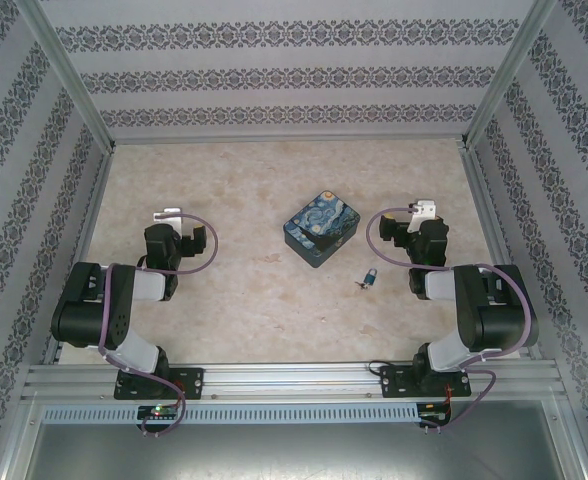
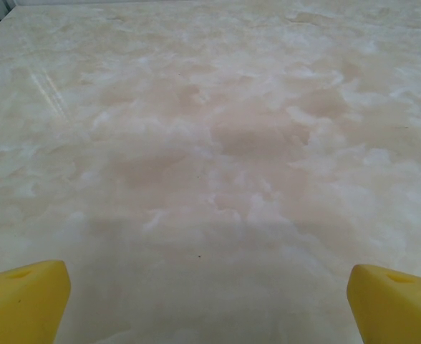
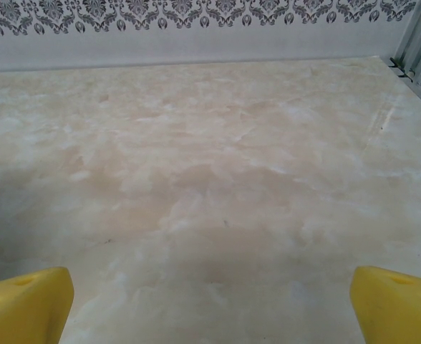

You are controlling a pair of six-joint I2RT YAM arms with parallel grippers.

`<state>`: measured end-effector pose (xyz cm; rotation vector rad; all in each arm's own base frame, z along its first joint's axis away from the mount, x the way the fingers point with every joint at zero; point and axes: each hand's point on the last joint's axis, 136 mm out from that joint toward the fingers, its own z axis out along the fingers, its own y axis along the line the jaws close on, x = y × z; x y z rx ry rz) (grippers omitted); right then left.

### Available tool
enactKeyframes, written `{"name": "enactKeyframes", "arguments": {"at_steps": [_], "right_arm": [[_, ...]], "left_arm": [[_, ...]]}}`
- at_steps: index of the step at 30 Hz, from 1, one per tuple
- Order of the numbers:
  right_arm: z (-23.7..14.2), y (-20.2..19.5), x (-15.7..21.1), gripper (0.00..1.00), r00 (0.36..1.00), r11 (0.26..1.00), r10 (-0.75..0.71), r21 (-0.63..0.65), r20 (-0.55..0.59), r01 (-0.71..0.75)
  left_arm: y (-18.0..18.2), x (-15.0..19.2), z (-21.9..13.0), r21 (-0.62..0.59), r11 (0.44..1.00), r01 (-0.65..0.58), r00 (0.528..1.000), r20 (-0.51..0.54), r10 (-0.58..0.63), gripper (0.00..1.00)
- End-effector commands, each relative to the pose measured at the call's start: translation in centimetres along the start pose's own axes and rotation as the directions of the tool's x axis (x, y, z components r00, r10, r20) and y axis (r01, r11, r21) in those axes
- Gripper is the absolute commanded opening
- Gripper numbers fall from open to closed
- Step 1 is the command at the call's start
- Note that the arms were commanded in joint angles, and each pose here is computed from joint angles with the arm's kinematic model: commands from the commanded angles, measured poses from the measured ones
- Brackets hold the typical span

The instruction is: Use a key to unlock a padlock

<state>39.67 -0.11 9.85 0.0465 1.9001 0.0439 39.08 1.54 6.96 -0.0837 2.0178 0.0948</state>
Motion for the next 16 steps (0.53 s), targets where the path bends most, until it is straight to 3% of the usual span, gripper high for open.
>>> {"name": "enactKeyframes", "arguments": {"at_steps": [1, 16], "right_arm": [[-0.09, 0.42, -0.81, 0.98, 1.0, 1.0, -0.017, -0.011, 0.024, 0.018], [-0.16, 0.46, -0.75, 0.98, 0.999, 1.0, -0.027, -0.006, 0.024, 0.028]], "left_arm": [[0.03, -1.56, 0.07, 0.009, 1.0, 0.003, 0.999, 0.052, -0.003, 1.0], [0.0, -1.51, 0.08, 0.01, 1.0, 0.003, 0.999, 0.05, -0.003, 1.0]]}}
